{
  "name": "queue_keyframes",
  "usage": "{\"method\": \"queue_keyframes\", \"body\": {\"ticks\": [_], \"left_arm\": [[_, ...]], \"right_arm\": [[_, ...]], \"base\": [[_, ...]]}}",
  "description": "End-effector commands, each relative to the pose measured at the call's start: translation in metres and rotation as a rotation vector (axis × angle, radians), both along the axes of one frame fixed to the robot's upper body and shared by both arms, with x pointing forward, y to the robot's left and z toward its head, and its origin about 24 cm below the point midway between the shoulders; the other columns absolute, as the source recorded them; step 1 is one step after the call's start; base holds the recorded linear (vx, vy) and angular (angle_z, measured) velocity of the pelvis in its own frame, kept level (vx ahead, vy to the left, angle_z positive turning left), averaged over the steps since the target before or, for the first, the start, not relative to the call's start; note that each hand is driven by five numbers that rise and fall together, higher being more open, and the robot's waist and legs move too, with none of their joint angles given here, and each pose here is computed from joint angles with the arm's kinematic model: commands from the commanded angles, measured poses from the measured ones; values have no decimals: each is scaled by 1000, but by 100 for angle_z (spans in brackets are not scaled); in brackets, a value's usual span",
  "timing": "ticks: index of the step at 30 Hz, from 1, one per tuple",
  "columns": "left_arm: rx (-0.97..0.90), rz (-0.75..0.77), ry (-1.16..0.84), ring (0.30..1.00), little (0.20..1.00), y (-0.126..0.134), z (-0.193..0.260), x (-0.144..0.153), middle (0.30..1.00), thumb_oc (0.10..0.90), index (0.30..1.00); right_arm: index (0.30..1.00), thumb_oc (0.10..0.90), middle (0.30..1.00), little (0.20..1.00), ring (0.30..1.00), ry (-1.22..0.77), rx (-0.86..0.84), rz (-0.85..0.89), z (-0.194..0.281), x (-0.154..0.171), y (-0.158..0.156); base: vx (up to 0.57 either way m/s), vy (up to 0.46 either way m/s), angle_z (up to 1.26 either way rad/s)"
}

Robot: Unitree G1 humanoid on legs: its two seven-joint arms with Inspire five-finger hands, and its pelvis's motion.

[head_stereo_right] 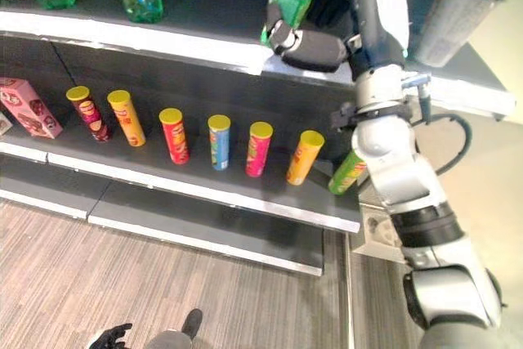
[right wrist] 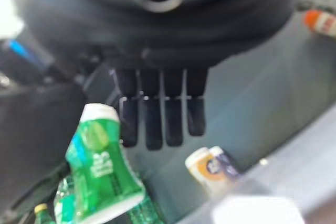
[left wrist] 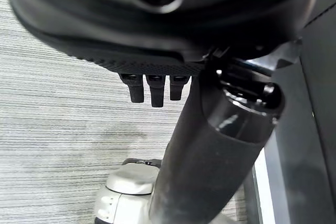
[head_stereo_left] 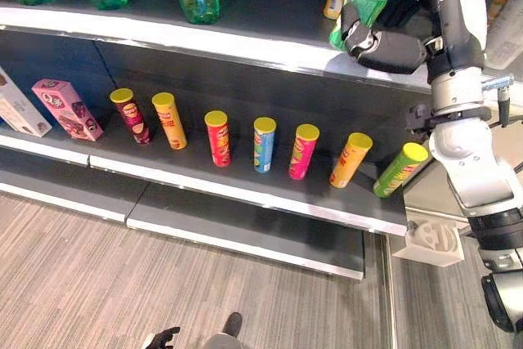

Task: Put the goods on the table back onto the shelves and tidy them up.

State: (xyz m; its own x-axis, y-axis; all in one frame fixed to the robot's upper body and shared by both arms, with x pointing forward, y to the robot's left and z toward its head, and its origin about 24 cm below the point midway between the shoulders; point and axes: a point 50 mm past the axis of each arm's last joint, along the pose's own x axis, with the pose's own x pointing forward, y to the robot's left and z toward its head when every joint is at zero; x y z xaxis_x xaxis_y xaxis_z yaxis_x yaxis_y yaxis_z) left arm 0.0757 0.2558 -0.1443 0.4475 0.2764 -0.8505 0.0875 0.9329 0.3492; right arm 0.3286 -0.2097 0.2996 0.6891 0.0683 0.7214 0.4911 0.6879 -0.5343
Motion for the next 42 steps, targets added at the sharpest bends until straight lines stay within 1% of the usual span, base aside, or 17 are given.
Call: {"method": "queue_keyframes", "body": {"ticks": [1, 6, 7, 17, 23, 28, 29, 30, 32, 42], "left_arm": [[82, -66, 23, 900, 900, 19, 5, 0, 900, 800, 900], [86, -79, 29, 900, 900, 20, 5, 1, 900, 800, 900], [86, -77, 35, 900, 900, 21, 5, -1, 900, 800, 900], [94, -52, 24, 900, 900, 24, 6, -1, 900, 800, 900], [87, -57, 33, 900, 900, 23, 5, -3, 900, 800, 900], [86, -62, 22, 900, 900, 20, 5, 1, 900, 800, 900], [88, -62, 22, 900, 900, 20, 5, 2, 900, 800, 900], [89, -60, 23, 900, 900, 20, 5, 1, 900, 800, 900], [90, -59, 23, 900, 900, 20, 5, 1, 900, 800, 900], [91, -65, 29, 900, 900, 19, 4, 1, 900, 800, 900]], "right_arm": [[300, 400, 300, 300, 300, -227, 15, -13, 57, -14, 0], [300, 400, 300, 300, 300, -211, 44, -93, 59, -8, -17], [300, 400, 300, 300, 300, -177, 48, -121, 56, 0, -21], [300, 400, 300, 300, 300, -124, 54, -125, 55, 14, -14], [300, 400, 300, 300, 300, -107, 31, -150, 59, 20, -14], [300, 400, 300, 300, 300, -105, 34, -157, 58, 21, -14], [500, 533, 500, 500, 500, -106, 40, -159, 58, 21, -15], [580, 587, 580, 580, 580, -108, 43, -157, 58, 21, -15], [900, 800, 900, 900, 900, -107, 46, -157, 56, 21, -15], [900, 800, 900, 900, 900, -134, 49, -148, 57, 16, -15]], "base": [[4, 8, 10], [28, 3, 21], [13, 2, 19], [0, 0, 0], [0, 0, 0], [3, -7, 5], [0, 5, 4], [0, 0, 0], [0, 0, 0], [0, 0, 0]]}}
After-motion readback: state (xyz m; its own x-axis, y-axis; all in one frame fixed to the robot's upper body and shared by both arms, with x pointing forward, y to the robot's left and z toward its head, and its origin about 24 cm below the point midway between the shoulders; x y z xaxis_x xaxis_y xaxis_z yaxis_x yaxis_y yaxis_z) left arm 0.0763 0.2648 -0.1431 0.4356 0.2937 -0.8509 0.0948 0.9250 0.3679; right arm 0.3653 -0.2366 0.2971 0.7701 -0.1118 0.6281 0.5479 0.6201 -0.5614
